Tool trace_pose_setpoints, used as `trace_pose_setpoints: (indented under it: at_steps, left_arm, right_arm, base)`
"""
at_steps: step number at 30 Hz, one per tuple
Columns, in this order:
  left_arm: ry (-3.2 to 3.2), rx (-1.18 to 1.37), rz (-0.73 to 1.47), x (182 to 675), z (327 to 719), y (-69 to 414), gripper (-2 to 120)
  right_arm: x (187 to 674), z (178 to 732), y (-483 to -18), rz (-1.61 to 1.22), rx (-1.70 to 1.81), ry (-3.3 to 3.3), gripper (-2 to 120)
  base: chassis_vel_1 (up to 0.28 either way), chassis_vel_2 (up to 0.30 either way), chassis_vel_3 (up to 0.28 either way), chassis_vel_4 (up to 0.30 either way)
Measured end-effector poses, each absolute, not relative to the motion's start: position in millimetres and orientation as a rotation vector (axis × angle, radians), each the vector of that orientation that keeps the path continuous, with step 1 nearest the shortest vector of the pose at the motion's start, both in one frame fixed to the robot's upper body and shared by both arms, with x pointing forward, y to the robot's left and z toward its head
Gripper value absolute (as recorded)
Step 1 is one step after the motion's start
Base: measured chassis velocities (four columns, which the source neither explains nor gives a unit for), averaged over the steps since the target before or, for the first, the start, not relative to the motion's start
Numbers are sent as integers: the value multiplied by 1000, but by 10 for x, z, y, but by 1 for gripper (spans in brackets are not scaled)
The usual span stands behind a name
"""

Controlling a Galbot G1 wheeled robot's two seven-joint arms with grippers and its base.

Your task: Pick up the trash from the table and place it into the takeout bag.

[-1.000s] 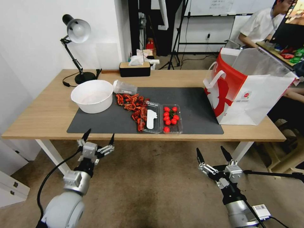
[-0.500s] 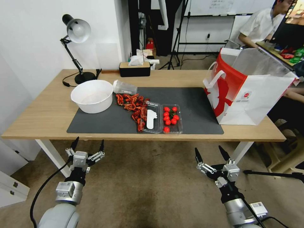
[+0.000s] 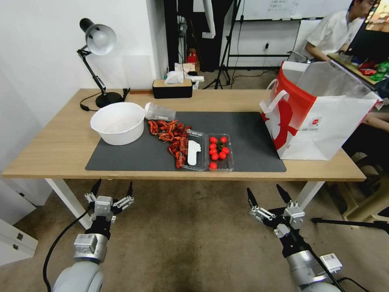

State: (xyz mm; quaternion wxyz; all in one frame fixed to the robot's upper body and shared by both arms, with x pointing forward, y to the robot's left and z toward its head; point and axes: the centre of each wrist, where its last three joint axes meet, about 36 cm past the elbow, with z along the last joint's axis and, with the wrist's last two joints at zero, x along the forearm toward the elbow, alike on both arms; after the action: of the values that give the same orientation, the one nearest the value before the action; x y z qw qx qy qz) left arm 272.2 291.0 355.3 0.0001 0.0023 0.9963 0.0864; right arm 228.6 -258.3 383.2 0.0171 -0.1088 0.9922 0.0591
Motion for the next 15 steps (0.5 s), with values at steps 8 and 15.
trace_pose_setpoints:
  at_steps: [8, 15]
  left_arm:
    - [3137, 22, 264, 2755, 3529, 2879, 100]
    - [3105, 76, 263, 2915, 3626, 2900, 100]
  right_arm:
    - [2324, 3837, -2605, 194, -340, 3088, 100]
    - [2336, 3829, -2615, 190, -344, 3091, 100]
  base:
    - [0, 0, 0, 0]
    - [0, 0, 0, 0]
